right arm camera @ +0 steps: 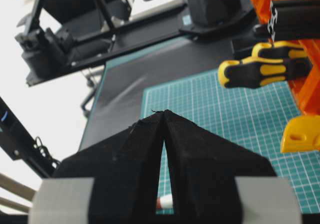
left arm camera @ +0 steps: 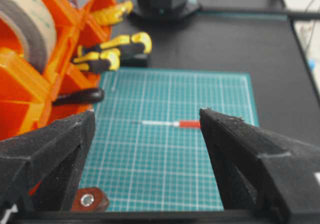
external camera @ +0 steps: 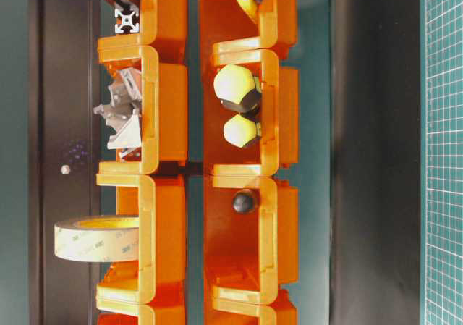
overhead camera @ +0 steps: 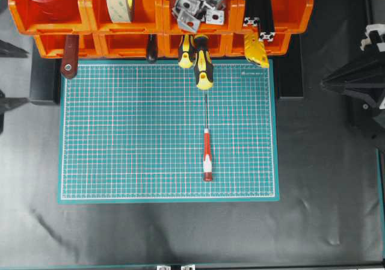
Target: Pick red screwdriver from container rack with left arm.
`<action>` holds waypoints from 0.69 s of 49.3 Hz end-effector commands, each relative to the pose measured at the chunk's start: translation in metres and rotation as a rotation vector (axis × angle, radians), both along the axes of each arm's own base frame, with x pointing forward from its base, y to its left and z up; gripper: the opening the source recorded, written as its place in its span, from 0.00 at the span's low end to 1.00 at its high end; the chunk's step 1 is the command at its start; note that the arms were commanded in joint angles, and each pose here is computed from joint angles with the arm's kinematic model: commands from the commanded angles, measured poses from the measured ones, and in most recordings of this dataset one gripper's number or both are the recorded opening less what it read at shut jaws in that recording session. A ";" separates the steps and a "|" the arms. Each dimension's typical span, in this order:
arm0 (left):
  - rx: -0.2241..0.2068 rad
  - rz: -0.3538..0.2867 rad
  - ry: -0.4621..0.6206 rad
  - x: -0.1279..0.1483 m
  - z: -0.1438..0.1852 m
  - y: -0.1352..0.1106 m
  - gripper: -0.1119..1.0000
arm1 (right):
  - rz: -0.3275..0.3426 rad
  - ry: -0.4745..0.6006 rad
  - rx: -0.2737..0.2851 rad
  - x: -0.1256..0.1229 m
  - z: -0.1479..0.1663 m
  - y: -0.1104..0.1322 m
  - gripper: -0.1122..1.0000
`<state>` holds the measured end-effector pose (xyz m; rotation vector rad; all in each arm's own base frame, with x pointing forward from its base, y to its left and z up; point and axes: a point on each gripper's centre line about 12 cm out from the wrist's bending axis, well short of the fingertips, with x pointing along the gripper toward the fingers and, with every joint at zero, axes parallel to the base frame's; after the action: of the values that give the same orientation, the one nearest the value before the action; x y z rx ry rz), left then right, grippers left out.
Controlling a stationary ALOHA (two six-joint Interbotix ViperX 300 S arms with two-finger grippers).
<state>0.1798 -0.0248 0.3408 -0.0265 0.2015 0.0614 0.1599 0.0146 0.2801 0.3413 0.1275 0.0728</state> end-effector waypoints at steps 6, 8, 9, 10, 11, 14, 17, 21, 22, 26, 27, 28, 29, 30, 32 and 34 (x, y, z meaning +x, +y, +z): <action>-0.006 -0.020 -0.016 -0.002 -0.001 -0.001 0.83 | -0.004 -0.052 0.001 0.001 0.013 0.000 0.10; -0.004 -0.021 -0.015 -0.002 -0.002 -0.001 0.83 | -0.004 -0.052 0.003 0.001 0.013 0.000 0.10; -0.004 -0.021 -0.011 -0.001 -0.003 -0.001 0.83 | -0.004 -0.050 0.003 0.001 0.013 0.000 0.10; -0.003 -0.020 -0.009 -0.001 -0.003 -0.001 0.83 | -0.004 -0.050 0.003 0.001 0.013 0.000 0.10; -0.001 -0.021 -0.009 -0.001 -0.003 -0.002 0.83 | -0.004 -0.051 0.001 0.001 0.013 0.000 0.10; -0.001 -0.021 -0.006 -0.001 -0.004 -0.002 0.83 | -0.004 -0.052 0.003 0.001 0.013 0.000 0.10; -0.001 -0.021 -0.003 0.000 -0.005 -0.002 0.83 | -0.004 -0.054 0.001 0.001 0.014 0.000 0.10; -0.010 -0.019 -0.006 -0.001 -0.005 -0.002 0.83 | -0.004 -0.053 0.004 0.001 0.014 0.000 0.10; -0.014 -0.018 -0.005 -0.001 -0.005 -0.002 0.83 | -0.004 -0.055 0.005 0.001 0.014 0.000 0.10; -0.019 -0.016 -0.004 -0.001 -0.006 -0.001 0.83 | -0.004 -0.055 0.005 0.001 0.014 0.000 0.10; -0.019 -0.016 -0.004 -0.001 -0.006 -0.001 0.83 | -0.004 -0.055 0.005 0.001 0.014 0.000 0.10; -0.018 -0.015 -0.005 -0.001 -0.006 -0.001 0.83 | -0.004 -0.056 0.005 0.001 0.014 0.000 0.10; -0.020 -0.015 -0.003 -0.001 -0.007 -0.001 0.83 | -0.004 -0.055 0.005 0.001 0.014 0.000 0.10; -0.020 -0.015 -0.001 -0.001 -0.007 -0.001 0.83 | -0.004 -0.056 0.005 0.001 0.014 -0.001 0.10; -0.019 -0.015 0.000 -0.001 -0.008 -0.001 0.83 | -0.004 -0.056 0.005 0.001 0.014 -0.001 0.10; -0.018 -0.015 0.003 -0.001 -0.009 -0.001 0.83 | -0.004 -0.057 0.003 0.001 0.014 -0.001 0.10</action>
<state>0.1772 -0.0254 0.3296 -0.0399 0.2089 0.0463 0.1594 0.0144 0.2822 0.3438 0.1077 0.0749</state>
